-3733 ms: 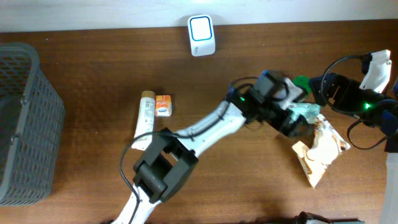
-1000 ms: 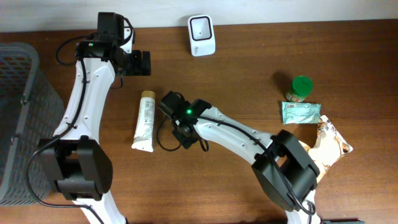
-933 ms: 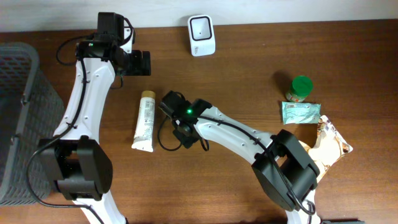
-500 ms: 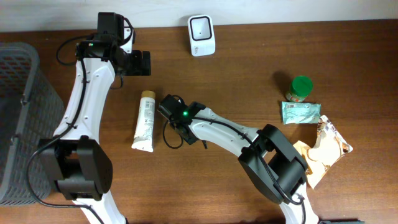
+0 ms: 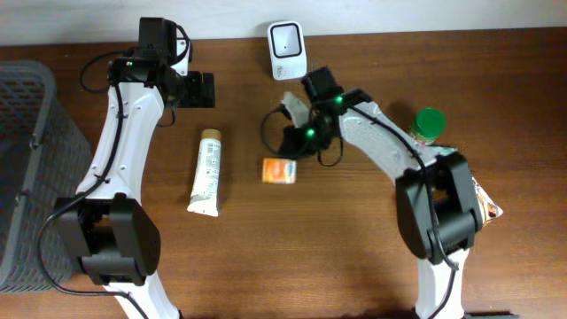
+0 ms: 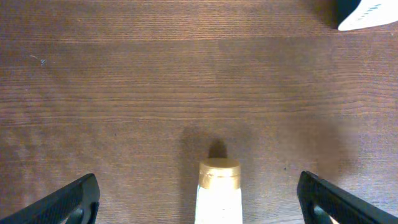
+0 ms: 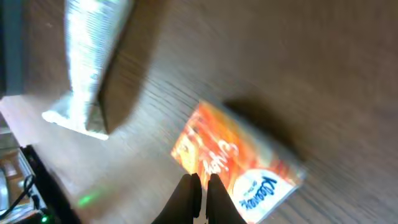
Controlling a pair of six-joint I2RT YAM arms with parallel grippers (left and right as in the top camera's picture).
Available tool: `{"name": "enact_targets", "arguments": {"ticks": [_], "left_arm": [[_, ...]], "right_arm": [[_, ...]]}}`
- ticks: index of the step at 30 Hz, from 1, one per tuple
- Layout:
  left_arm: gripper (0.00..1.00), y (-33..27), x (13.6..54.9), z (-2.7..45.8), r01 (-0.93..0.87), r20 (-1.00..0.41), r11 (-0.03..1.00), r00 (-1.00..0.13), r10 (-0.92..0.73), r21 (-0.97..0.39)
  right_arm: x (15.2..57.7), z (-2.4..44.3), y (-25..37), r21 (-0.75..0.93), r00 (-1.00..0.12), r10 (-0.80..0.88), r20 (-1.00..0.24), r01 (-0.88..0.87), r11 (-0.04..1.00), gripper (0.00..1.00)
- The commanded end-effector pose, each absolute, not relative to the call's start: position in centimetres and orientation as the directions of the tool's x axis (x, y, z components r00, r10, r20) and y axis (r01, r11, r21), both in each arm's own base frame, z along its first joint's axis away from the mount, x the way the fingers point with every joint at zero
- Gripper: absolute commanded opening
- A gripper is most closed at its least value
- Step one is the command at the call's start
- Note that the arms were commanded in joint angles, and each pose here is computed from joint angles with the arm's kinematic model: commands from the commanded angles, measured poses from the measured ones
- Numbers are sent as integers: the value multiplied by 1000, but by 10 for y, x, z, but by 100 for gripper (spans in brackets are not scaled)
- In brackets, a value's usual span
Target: Scan the item barcode
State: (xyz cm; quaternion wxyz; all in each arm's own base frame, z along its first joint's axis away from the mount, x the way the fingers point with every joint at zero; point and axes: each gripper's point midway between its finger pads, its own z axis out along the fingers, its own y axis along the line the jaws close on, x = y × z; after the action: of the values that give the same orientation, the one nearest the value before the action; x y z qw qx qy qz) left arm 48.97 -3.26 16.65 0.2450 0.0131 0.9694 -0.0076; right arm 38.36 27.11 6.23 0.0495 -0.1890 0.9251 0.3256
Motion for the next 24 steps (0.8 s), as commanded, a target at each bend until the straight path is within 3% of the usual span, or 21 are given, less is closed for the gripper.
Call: {"name": "enact_targets", "arguments": {"ticks": [1,4,6,7,9,11,13,17,23,24], "left_arm": [[99,-31,489,163,43,-467,999,-884,39,4],[99,-31,489,163,43,-467,999,-884,39,4],[99,-31,489,163,43,-467,999,-884,39,4],[99,-31,489,163,43,-467,999,-884,39,4],[99,-31,489,163,43,-467,999,-884,39,4],[99,-31,489,163,43,-467,999,-884,39,4],[99,-31,489,163,43,-467,999,-884,39,4],[99,-31,489,163,43,-467,999,-884,39,4],[99,-31,489,163,43,-467,999,-884,39,4],[99,-31,489,163,43,-467,999,-884,39,4]], "right_arm": [[388,40,254,563,-944,-285,-165,-328,759,15],[397,58,257,505,-881,-390,-269,-474,721,43],[411,59,248,409,-857,-416,-303,-511,756,54],[417,57,241,355,-841,-435,-320,-532,768,55],[424,51,237,289,-790,-501,-354,-602,745,53],[431,42,243,284,-779,-503,-375,-613,737,42],[425,34,252,303,-775,-517,-362,-623,722,38],[403,50,283,234,-690,-625,-365,-718,655,35],[384,76,297,184,-657,-682,-321,-750,635,13],[375,72,298,193,-656,-694,-298,-753,629,4]]}}
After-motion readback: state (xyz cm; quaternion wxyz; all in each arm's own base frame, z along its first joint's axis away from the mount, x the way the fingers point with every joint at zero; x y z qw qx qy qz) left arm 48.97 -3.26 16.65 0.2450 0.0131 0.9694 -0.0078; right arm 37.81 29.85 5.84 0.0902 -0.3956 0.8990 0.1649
